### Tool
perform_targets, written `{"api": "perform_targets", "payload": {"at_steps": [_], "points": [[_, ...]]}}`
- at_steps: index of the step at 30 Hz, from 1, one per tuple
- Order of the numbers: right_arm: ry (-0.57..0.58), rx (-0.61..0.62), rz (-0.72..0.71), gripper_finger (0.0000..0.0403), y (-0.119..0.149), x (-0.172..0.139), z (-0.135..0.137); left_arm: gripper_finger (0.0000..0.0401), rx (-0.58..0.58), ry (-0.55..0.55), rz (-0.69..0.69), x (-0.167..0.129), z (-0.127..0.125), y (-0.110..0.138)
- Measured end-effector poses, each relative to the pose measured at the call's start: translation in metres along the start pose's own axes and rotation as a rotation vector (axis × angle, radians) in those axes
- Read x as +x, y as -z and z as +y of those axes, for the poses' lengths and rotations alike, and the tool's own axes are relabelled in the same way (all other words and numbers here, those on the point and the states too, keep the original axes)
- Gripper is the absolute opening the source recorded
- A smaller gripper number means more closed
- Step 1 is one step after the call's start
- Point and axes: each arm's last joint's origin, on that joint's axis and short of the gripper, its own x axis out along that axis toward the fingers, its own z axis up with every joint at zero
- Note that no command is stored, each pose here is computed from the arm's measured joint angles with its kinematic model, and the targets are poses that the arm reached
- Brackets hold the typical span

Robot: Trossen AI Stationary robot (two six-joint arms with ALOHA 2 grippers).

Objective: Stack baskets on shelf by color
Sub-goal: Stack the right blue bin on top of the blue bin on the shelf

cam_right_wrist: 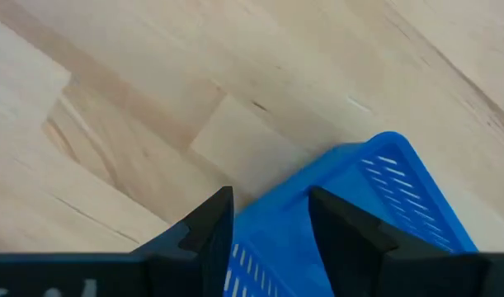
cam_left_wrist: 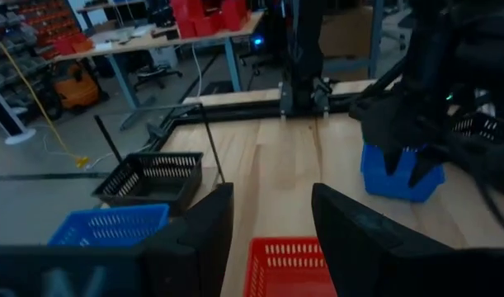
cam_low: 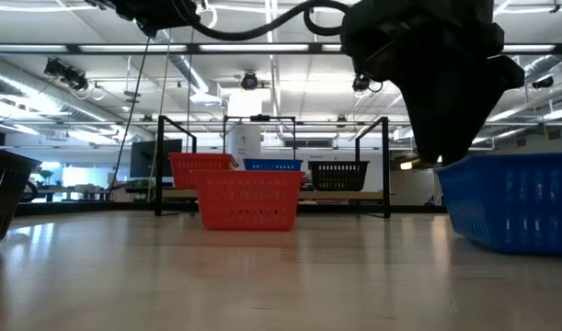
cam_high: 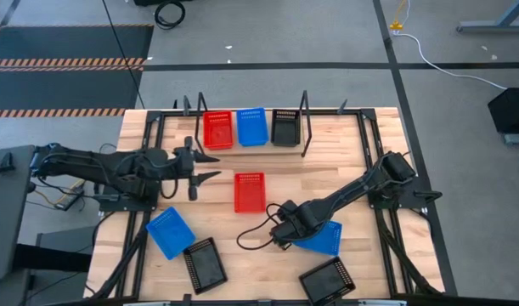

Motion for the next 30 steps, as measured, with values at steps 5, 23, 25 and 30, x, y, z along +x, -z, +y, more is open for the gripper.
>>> {"api": "perform_targets", "payload": {"at_steps": [5, 23, 25, 30], "points": [[0.031, 0.005, 0.053, 0.0168, 0.001, 0.007, -0.006, 0.0172, -0.001, -0.015, -0.071, -0.011, 0.004, -0.008], [0.037, -0.044, 0.177, 0.0168, 0.008, 0.023, -0.014, 0.0172, 0.020, -0.031, -0.169, -0.020, 0.008, -0.018], [0.037, -0.048, 0.200, 0.0168, 0.009, 0.019, -0.013, 0.0172, 0.022, -0.031, -0.169, -0.020, 0.008, -0.018], [0.046, -0.046, 0.270, 0.0168, 0.015, 0.013, -0.012, 0.0172, 0.028, -0.032, -0.168, -0.020, 0.008, -0.018]]}}
